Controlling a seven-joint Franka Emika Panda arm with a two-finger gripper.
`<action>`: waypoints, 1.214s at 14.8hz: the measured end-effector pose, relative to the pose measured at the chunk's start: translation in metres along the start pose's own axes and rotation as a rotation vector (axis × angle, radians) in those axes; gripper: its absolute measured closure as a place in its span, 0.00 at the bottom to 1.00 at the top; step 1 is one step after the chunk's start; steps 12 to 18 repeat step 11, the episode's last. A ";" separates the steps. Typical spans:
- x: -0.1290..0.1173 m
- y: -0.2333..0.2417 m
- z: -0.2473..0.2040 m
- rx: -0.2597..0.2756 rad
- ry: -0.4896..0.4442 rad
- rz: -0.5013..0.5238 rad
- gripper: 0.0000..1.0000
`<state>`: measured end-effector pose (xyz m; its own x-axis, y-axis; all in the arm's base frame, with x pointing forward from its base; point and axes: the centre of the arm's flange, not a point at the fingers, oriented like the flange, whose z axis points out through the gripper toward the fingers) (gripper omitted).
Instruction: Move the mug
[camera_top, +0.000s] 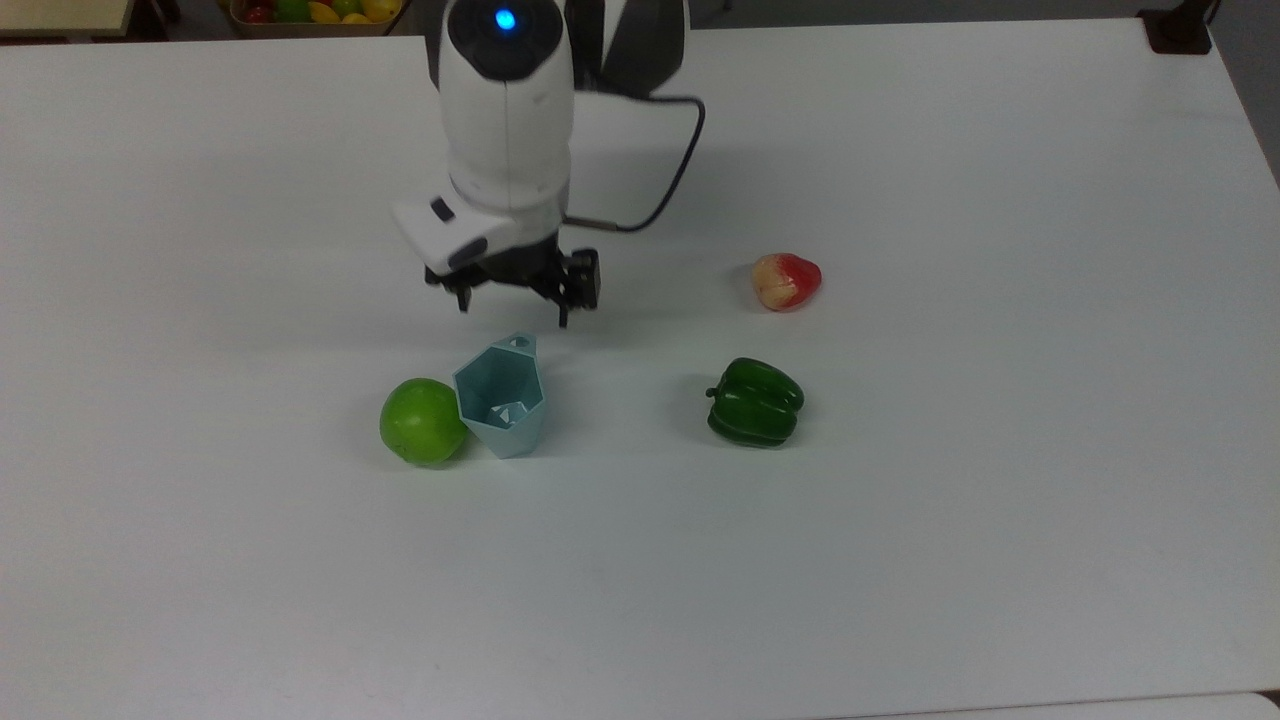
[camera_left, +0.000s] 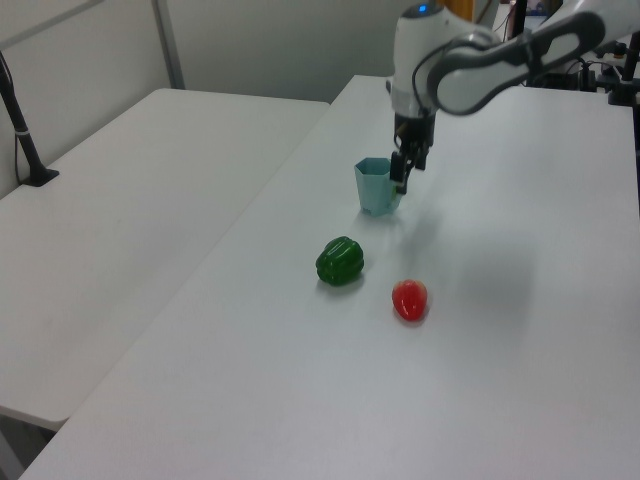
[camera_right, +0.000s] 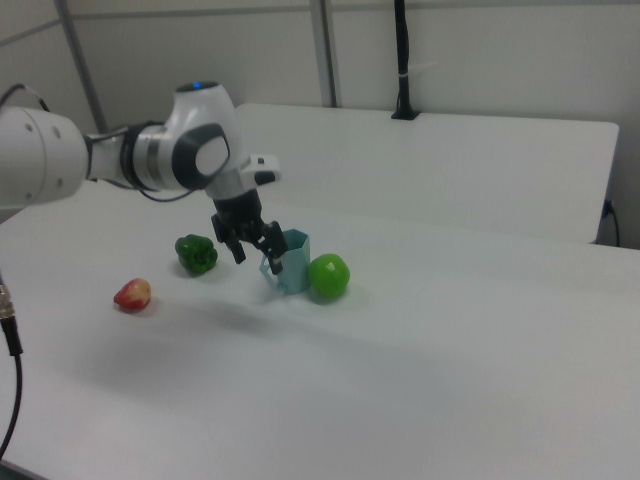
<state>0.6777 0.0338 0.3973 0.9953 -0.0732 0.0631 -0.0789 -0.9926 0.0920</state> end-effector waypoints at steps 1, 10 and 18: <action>-0.008 0.010 -0.029 -0.005 -0.017 0.013 0.00; -0.089 0.107 -0.179 -0.013 -0.015 0.144 0.00; -0.090 0.110 -0.177 -0.006 -0.021 0.144 0.00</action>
